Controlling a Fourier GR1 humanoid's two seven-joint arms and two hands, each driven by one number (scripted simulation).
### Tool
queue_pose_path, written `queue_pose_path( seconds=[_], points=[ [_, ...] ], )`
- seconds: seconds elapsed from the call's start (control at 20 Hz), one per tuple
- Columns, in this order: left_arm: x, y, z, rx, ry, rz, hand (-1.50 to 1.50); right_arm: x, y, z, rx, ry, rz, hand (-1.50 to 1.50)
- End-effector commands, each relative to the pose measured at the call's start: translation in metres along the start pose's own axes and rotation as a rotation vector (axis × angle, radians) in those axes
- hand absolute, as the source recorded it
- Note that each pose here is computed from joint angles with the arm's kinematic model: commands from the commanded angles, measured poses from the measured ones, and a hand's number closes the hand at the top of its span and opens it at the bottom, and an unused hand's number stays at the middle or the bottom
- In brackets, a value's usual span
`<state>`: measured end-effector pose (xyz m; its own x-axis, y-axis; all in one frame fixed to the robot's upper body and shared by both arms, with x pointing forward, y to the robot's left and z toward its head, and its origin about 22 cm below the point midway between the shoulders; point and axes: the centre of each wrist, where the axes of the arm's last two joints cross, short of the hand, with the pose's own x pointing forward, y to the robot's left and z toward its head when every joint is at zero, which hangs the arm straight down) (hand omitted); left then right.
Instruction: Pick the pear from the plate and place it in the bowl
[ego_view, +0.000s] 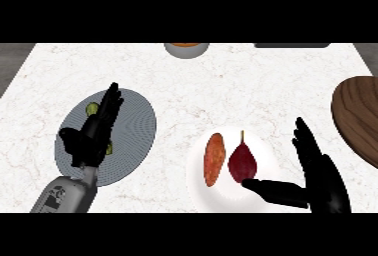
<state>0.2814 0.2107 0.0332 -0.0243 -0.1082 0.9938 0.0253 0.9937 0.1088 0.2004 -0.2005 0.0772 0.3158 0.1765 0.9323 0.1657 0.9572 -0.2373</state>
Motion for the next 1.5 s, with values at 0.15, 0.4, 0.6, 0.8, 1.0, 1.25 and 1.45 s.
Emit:
queue_pose_path(
  seconds=[0.15,0.4,0.6,0.8,1.0,1.25,1.45],
  points=[
    [-0.003,-0.002,0.018,0.007,-0.008,0.006,0.0,-0.03,0.003,0.008,0.005,-0.035,-0.063,-1.5],
    [-0.016,0.01,0.001,0.017,-0.005,-0.005,0.0,-0.016,-0.006,0.013,0.014,-0.073,-0.13,-1.5],
    [0.019,0.017,0.005,0.009,0.008,0.004,0.0,-0.014,-0.006,0.022,0.024,-0.081,-0.173,-1.5],
    [0.003,0.004,0.013,-0.025,0.013,-0.023,0.0,-0.02,0.023,0.016,0.039,-0.066,-0.221,-1.5],
    [0.003,-0.001,0.02,0.011,-0.003,0.002,0.0,-0.048,0.032,-0.002,0.05,-0.048,-0.226,-1.5],
    [-0.01,0.014,-0.002,0.0,-0.016,0.0,0.0,-0.055,0.041,-0.008,0.053,-0.03,-0.248,-1.5],
    [0.011,0.003,0.003,0.007,0.003,0.002,0.0,-0.07,0.065,-0.016,0.041,-0.05,-0.243,-1.5]
  ],
)
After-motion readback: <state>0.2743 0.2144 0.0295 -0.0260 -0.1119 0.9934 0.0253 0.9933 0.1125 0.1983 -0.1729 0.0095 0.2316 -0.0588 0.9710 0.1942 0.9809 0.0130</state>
